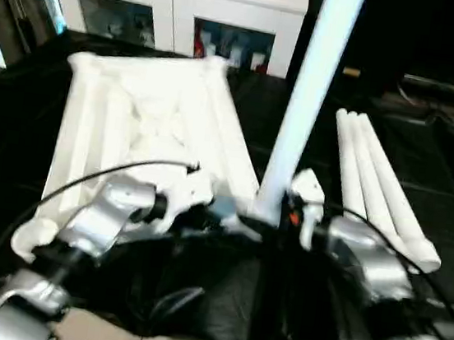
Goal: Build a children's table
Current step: Rotate leg to tighten
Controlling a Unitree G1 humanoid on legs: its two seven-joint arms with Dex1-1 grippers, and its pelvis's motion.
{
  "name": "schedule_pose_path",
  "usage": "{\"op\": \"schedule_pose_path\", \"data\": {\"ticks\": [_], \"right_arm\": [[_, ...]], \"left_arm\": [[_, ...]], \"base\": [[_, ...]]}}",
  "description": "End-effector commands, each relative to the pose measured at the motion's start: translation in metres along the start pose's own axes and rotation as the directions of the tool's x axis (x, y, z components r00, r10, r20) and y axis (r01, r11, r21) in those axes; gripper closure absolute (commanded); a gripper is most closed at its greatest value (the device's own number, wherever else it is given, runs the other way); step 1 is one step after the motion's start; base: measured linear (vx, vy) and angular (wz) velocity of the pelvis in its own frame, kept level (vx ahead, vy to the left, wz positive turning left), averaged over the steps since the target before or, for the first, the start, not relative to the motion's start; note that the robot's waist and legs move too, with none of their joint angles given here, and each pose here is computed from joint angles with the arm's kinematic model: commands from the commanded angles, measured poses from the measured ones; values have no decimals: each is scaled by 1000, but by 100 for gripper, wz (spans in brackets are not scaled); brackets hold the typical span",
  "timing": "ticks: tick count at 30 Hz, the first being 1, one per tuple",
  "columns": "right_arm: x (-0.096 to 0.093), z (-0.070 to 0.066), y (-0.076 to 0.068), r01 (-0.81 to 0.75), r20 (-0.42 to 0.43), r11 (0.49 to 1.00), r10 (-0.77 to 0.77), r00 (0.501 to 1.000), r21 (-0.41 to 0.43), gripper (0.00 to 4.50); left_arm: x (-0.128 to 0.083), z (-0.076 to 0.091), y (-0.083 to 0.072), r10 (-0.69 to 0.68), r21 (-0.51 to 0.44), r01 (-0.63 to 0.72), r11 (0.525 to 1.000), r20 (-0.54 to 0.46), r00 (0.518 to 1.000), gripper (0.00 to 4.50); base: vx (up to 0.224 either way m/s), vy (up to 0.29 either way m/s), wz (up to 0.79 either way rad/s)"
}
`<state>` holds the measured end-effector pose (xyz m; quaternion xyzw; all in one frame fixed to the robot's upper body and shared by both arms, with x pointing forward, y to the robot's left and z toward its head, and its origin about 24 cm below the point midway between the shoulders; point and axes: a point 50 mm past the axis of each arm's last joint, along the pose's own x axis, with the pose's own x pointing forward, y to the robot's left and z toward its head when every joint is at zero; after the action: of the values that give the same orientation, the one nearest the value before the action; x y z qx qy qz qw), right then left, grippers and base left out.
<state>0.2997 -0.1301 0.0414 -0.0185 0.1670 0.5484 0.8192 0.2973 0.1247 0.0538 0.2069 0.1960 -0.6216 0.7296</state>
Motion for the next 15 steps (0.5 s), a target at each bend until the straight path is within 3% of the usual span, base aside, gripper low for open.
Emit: {"op": "schedule_pose_path", "data": {"ticks": [1,7,10,15], "right_arm": [[3,2,7,-73,-6,997,73,997,6,86],[3,-2,13,-120,-41,992,121,992,25,152],[5,-4,14,-113,-52,993,115,992,34,160],[19,-11,5,77,-64,995,-73,995,58,167]], "left_arm": [[11,5,-13,-115,45,115,992,-1,993,450],[8,2,-14,-117,33,117,993,-8,993,450],[9,2,-13,-101,31,101,994,-5,995,450],[17,9,-3,9,-8,-8,1000,30,1000,450]], "base": [[0,0,0],[0,0,0],[0,0,0],[0,0,0]]}}
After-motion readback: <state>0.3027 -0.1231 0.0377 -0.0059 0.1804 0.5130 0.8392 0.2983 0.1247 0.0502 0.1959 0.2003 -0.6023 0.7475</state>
